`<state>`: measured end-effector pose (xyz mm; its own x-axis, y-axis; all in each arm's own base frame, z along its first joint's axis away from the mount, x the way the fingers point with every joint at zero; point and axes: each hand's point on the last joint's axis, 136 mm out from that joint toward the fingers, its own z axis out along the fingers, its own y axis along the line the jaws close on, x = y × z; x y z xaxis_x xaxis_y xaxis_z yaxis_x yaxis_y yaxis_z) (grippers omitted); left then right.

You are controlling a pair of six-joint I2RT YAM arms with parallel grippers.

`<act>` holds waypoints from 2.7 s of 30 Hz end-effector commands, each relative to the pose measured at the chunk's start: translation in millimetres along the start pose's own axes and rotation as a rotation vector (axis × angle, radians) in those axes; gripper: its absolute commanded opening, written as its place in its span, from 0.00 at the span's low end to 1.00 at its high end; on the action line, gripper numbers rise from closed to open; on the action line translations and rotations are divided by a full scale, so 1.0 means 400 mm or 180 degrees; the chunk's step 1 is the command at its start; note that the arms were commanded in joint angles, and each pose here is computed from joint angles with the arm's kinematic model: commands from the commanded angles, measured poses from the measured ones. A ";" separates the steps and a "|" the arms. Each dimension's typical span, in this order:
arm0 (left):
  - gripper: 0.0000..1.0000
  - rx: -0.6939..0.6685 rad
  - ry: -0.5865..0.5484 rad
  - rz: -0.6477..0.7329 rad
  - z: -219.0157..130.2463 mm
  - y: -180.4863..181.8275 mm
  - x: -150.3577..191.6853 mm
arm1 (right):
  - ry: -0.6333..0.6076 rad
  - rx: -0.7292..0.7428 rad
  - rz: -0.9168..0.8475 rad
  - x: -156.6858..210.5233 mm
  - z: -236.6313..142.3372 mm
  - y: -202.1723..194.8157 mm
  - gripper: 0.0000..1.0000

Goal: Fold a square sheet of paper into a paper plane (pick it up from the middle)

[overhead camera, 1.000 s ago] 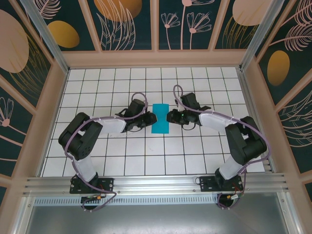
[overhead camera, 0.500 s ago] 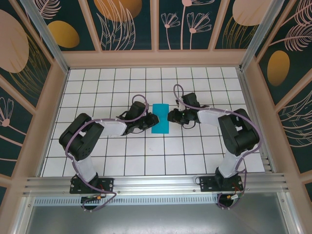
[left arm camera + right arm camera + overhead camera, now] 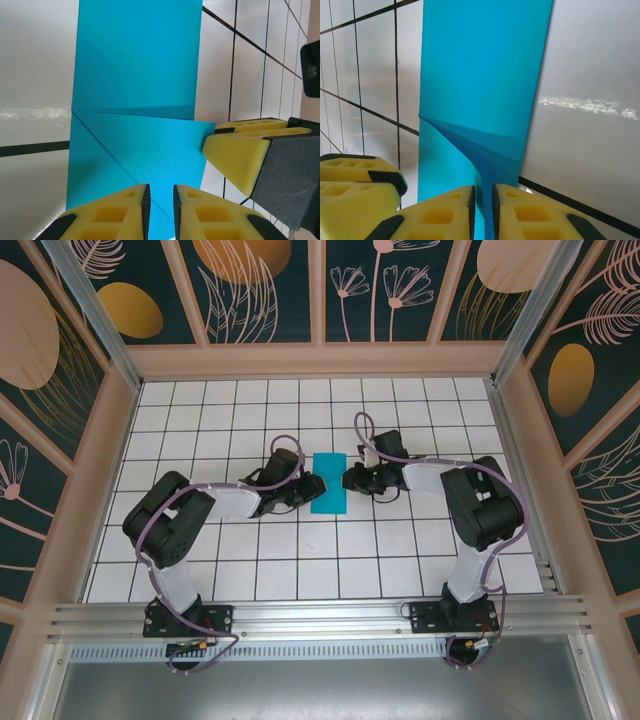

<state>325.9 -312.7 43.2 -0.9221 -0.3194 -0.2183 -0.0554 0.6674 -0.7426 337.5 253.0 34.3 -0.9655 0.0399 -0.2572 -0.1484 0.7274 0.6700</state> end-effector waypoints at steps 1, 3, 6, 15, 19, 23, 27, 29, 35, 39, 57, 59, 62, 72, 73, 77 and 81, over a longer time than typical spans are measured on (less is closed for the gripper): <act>0.23 0.0003 0.0057 -0.0053 0.014 0.008 0.010 | -0.0064 -0.0113 -0.0092 -0.026 0.000 0.014 0.12; 0.24 0.0037 0.0071 -0.0060 0.016 0.003 0.011 | -0.0075 -0.0106 -0.0073 -0.028 0.000 0.010 0.09; 0.25 0.0056 0.0091 -0.0059 0.019 0.002 0.013 | -0.0093 -0.0096 -0.0045 -0.027 -0.002 0.005 0.06; 0.31 0.0103 0.0117 -0.0021 0.034 -0.009 0.008 | -0.0135 -0.0063 0.0060 -0.029 -0.012 -0.016 0.05; 0.33 0.0153 0.0096 0.0041 0.038 -0.025 -0.001 | -0.0135 -0.0047 0.0069 -0.027 -0.012 -0.021 0.05; 0.35 0.0189 0.0072 0.0097 0.044 -0.038 -0.012 | -0.0123 -0.0035 0.0091 -0.025 -0.010 -0.028 0.05; 0.36 0.0196 0.0077 0.0124 0.053 -0.041 -0.015 | -0.0128 -0.0019 0.0122 -0.025 -0.012 -0.036 0.05; 0.38 0.0176 0.0083 0.0129 0.058 -0.038 -0.016 | -0.0133 -0.0022 0.0133 -0.026 -0.013 -0.038 0.05; 0.40 0.0230 0.0080 0.0187 0.063 -0.047 -0.021 | -0.0121 -0.0025 0.0150 -0.023 -0.014 -0.042 0.05; 0.38 0.0305 0.0086 0.0237 0.069 -0.059 -0.022 | -0.0116 -0.0022 0.0152 -0.021 -0.014 -0.043 0.05; 0.13 0.0350 0.0019 0.0430 0.094 -0.074 -0.045 | -0.0719 0.0151 0.0139 -0.096 -0.159 -0.033 0.54; 0.09 0.0326 -0.0013 0.0478 0.090 -0.076 -0.049 | -0.0881 0.0296 0.0123 -0.106 -0.190 -0.055 0.63; 0.05 0.0240 -0.0094 0.0576 0.075 -0.078 -0.062 | -0.1059 0.0451 0.0117 -0.114 -0.226 -0.090 0.71; 0.03 -0.0571 -0.0285 0.1035 -0.095 -0.093 -0.115 | -0.1636 0.0523 0.0097 -0.105 -0.300 -0.111 0.99; 0.03 -0.0670 -0.0350 0.1103 -0.135 -0.106 -0.127 | -0.1707 0.0513 0.0103 -0.105 -0.306 -0.111 0.99; 0.03 -0.1415 -0.0605 0.1305 -0.245 -0.069 -0.179 | -0.1826 0.0540 0.0163 -0.095 -0.315 -0.126 0.99; 0.03 -0.2215 -0.0950 0.1409 -0.343 -0.026 -0.235 | -0.1895 0.0648 0.0238 -0.095 -0.319 -0.147 0.99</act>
<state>373.2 -254.4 172.3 -0.7657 -0.1473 -0.6261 0.0879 0.9404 -0.3286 346.5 129.2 82.6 -0.7376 0.3840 -0.5554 0.0000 0.8225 0.5687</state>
